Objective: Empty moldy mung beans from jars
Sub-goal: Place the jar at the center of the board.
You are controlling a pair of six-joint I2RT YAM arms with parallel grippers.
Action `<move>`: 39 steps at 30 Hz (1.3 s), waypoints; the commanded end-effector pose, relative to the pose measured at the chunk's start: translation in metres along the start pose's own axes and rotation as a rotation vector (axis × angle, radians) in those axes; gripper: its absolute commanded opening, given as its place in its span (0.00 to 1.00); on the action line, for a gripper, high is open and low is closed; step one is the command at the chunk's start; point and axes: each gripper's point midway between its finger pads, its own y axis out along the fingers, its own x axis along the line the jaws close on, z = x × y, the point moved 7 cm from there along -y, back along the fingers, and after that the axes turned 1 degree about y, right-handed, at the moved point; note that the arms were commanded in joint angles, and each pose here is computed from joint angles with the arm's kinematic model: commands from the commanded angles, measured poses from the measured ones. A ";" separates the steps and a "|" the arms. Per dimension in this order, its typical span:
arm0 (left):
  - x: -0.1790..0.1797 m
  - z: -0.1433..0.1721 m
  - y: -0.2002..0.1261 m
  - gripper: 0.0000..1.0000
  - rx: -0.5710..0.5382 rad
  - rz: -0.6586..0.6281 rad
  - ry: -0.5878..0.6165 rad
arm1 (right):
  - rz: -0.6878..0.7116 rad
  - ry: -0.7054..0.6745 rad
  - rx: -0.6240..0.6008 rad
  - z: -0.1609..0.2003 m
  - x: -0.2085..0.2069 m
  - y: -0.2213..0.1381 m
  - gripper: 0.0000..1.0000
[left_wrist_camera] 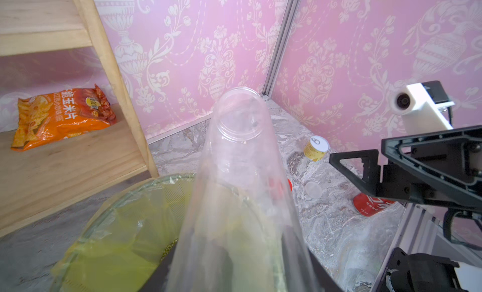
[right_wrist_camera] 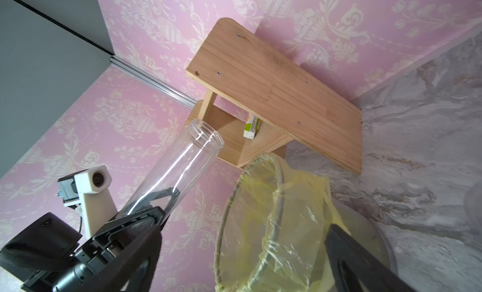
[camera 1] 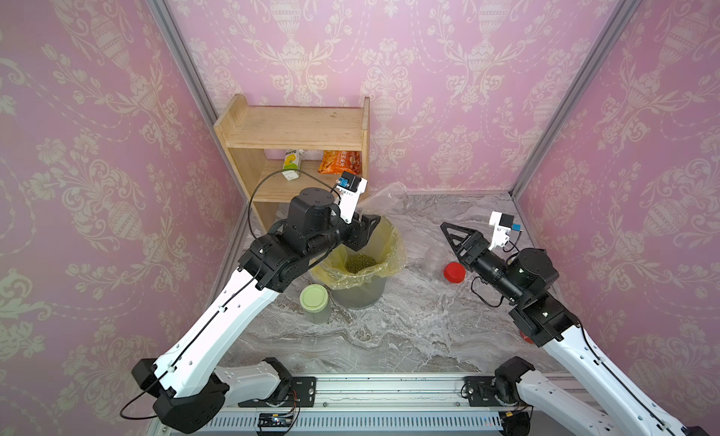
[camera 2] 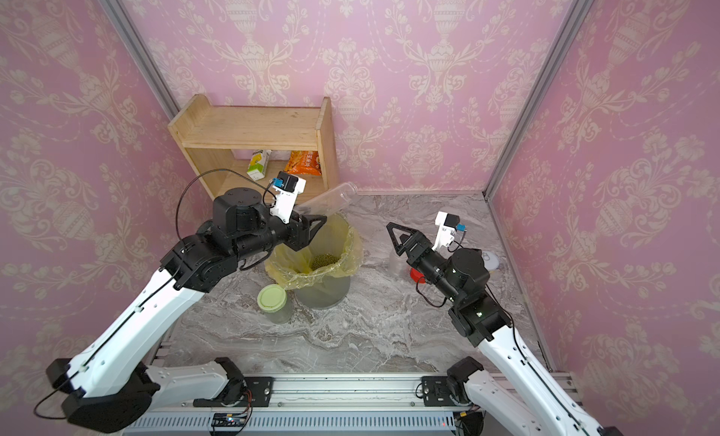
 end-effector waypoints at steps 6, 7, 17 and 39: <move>-0.021 -0.022 0.015 0.24 -0.130 0.122 -0.018 | -0.184 0.020 -0.092 -0.010 0.037 0.021 1.00; -0.023 -0.022 0.016 0.25 -0.130 0.132 -0.017 | -0.187 0.014 -0.092 -0.010 0.038 0.023 1.00; -0.031 -0.024 0.029 0.25 -0.124 0.183 -0.015 | -0.188 0.048 -0.061 -0.005 0.037 0.056 1.00; -0.037 -0.011 0.036 0.26 -0.128 0.255 -0.015 | -0.245 0.088 -0.090 -0.015 0.047 0.099 0.92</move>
